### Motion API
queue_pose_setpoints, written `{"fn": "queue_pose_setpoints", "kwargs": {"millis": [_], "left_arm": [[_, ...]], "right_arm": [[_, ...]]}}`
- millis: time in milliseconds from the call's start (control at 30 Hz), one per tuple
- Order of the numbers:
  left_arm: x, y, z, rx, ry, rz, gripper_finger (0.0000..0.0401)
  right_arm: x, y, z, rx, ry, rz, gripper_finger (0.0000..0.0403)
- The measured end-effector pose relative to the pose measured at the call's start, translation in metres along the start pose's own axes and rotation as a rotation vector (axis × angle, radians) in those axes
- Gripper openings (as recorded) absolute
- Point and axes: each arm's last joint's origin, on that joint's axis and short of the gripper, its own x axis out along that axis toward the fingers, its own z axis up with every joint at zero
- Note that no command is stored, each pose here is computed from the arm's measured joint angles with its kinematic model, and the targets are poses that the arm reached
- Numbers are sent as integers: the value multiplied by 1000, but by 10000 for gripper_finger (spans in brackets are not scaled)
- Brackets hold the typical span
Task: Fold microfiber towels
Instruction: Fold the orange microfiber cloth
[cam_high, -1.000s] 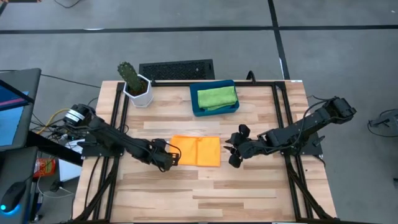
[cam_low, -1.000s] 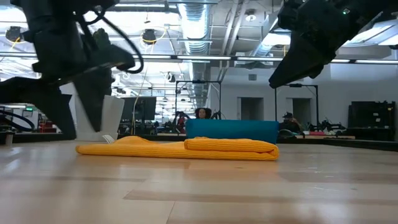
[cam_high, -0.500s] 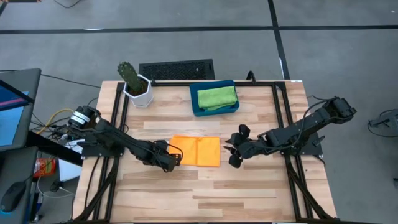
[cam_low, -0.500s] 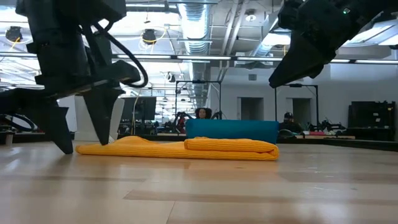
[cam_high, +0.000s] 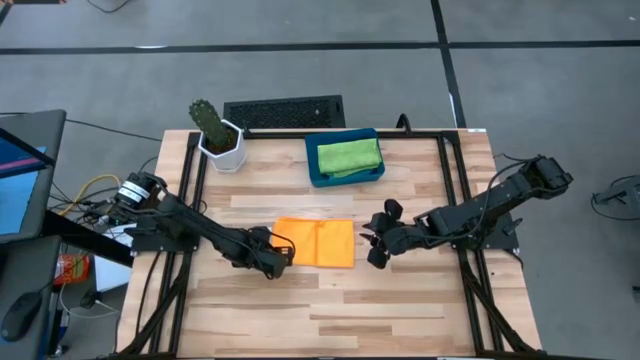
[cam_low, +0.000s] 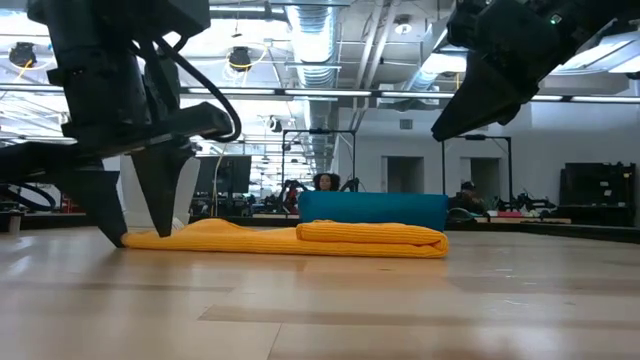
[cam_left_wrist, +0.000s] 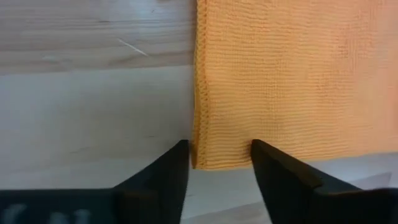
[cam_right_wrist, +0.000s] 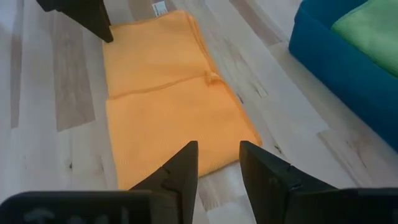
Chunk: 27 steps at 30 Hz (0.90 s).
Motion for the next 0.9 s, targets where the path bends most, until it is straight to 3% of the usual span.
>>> {"fn": "queue_pose_setpoints", "kwargs": {"millis": [367,533,767,900], "left_arm": [[0,1,1,-32,-20,12,60],[-1,0,1,-36,-20,14,10],[-6,-10,1,-38,-58,-24,16],[-6,-8,2,-29,-61,-11,13]], "right_arm": [[1,0,2,10,-13,10,143],[21,7,-8,24,-91,51,123],[59,27,-18,-51,-295,216,24],[85,33,-26,-52,-332,360,17]]}}
